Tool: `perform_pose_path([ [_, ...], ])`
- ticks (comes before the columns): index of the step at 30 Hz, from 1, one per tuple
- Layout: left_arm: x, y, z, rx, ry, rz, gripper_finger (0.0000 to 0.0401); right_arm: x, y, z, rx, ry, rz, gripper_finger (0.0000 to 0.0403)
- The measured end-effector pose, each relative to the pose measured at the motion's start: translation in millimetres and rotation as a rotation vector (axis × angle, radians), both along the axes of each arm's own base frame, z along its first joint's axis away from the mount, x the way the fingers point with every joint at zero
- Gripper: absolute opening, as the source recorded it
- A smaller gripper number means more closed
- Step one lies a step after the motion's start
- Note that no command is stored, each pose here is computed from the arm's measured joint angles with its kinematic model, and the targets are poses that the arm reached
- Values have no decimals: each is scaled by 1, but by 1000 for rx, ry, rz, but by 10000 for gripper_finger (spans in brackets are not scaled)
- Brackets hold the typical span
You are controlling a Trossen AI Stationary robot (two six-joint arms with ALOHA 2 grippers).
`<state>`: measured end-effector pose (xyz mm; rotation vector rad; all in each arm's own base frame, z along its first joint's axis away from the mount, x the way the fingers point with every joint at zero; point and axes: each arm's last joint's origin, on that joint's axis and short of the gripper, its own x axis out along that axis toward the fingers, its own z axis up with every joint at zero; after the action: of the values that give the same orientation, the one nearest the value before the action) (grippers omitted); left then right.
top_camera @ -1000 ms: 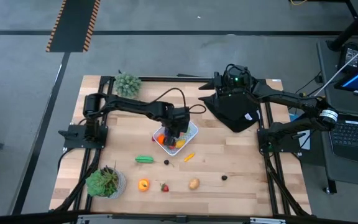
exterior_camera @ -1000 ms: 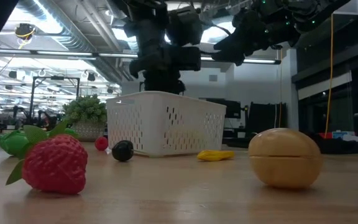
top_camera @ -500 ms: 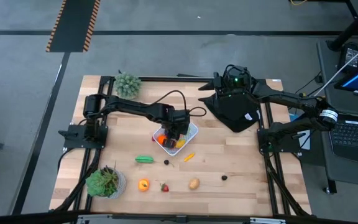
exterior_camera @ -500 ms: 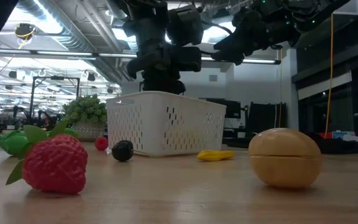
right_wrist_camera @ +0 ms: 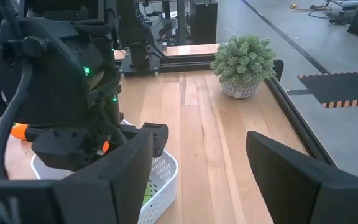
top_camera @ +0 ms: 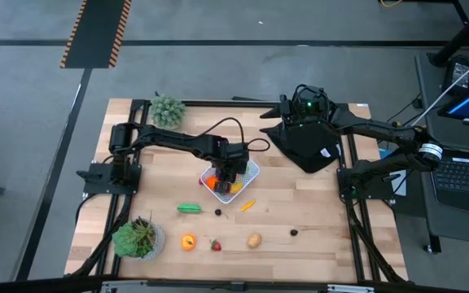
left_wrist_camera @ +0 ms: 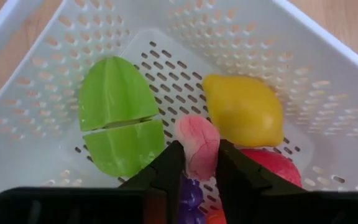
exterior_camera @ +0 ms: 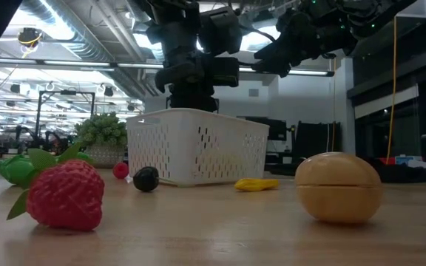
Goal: Pick and placing Produce into tupperware
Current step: Put the peach into the white bin, then put the blackberry into the white bin
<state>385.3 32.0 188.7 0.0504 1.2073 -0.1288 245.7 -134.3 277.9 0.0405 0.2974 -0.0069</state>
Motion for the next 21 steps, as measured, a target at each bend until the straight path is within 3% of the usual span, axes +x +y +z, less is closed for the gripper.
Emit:
perform_pose_path([
  [16,-4,15,0,18,28,80,180,0,0,0,-2,0,1,259],
  [21,-8,22,24,18,-70,124,183,0,0,1,-5,-5,3,259],
])
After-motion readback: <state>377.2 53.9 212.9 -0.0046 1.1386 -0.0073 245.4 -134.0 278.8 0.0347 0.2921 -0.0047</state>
